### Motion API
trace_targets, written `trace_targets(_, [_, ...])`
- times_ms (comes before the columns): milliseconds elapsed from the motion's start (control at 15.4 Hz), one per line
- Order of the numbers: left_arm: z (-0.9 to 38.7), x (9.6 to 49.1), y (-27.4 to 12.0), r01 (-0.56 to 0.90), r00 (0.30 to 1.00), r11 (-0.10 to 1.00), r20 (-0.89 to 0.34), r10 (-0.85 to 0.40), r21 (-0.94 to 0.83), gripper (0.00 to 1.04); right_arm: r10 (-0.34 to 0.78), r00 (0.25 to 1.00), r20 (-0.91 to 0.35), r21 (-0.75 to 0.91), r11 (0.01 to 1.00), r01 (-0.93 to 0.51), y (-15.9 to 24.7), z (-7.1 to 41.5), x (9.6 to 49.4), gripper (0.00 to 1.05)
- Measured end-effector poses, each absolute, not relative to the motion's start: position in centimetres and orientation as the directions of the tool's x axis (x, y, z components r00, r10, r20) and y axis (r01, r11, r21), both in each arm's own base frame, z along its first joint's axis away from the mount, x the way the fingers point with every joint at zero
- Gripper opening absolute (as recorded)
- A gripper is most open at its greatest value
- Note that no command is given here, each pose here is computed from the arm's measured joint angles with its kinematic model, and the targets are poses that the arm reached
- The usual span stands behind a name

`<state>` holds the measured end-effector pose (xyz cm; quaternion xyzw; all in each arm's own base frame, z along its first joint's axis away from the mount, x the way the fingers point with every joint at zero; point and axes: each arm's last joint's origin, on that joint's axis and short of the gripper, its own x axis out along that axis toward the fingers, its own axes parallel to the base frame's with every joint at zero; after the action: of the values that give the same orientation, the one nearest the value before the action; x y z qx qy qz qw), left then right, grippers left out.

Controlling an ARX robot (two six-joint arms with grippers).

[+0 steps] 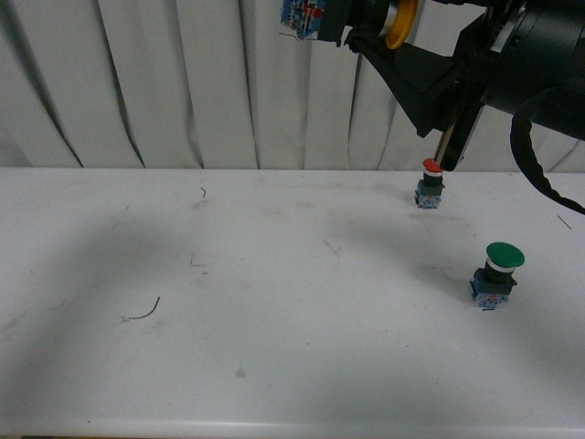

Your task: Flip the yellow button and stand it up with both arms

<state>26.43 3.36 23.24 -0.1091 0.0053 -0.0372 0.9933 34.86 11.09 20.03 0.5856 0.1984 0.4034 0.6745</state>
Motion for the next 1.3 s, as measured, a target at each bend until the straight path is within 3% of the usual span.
trace_targets(195, [21.8, 23.0, 2.3, 0.003, 1.0, 0.999, 0.013, -0.002, -0.054, 0.45, 0.773, 0.601, 0.205, 0.95, -0.011, -0.311, 11.1, 20.0, 34.9, 0.36])
trace_targets(455, [19.7, 19.8, 1.3, 0.004, 1.0, 1.0, -0.002, -0.004, -0.018, 0.04, 0.772, 0.602, 0.203, 0.951, -0.01, -0.308, 11.1, 19.9, 34.9, 0.36])
trace_targets(1301, [16.4, 13.6, 0.0, -0.001, 1.0, 1.0, -0.017, 0.001, -0.015, 0.02, 0.75, 0.636, 0.18, 0.962, 0.001, -0.274, 11.1, 18.7, 35.3, 0.36])
